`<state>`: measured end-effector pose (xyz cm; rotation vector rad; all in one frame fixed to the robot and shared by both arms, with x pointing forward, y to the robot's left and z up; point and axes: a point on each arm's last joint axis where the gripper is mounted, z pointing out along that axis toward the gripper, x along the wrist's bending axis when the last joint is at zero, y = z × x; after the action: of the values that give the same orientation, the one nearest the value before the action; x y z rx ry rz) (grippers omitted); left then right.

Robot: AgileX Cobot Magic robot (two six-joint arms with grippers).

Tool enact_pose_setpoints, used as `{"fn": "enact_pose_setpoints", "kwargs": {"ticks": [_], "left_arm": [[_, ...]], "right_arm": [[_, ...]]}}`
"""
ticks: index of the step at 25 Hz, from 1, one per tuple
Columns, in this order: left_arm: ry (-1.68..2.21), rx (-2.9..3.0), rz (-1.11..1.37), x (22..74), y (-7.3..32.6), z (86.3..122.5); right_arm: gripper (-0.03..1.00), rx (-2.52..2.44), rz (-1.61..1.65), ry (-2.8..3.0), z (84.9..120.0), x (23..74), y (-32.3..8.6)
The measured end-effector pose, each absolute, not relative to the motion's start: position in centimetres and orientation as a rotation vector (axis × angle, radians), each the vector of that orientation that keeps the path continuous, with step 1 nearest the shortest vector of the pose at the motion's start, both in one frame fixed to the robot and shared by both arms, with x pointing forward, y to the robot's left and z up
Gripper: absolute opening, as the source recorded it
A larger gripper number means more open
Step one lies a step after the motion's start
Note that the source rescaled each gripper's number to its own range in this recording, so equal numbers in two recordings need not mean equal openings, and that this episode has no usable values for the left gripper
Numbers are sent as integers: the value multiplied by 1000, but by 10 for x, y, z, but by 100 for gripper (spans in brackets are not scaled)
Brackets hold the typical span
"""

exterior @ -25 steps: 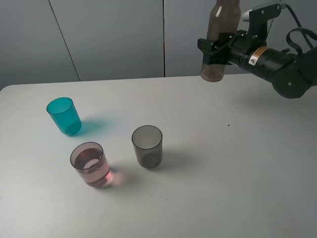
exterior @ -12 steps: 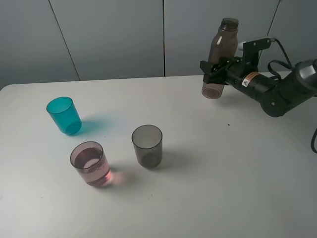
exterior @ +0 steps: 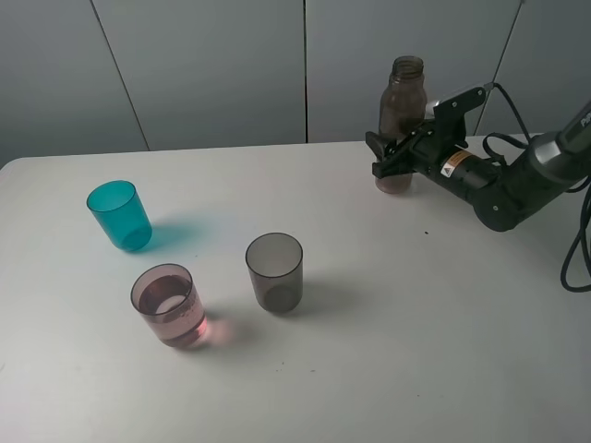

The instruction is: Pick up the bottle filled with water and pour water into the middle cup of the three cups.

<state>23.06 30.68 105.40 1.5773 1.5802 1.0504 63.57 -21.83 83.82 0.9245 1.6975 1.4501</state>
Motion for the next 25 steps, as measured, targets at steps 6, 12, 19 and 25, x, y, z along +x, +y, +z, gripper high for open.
{"fn": "enact_pose_setpoints", "kwargs": {"ticks": [6, 12, 19, 25], "left_arm": [[1580, 1577, 1050, 231, 307, 1054], [1579, 1579, 1051, 231, 307, 1054], [1579, 1579, 1051, 231, 307, 1054], [1579, 1579, 1051, 231, 307, 1054]], "right_arm": [[0, 926, 1456, 1703, 831, 634, -218], [0, 912, 1472, 1701, 829, 634, -218], [74, 935, 1471, 1707, 825, 627, -219], [99, 1017, 1433, 1707, 825, 610, -225]]}}
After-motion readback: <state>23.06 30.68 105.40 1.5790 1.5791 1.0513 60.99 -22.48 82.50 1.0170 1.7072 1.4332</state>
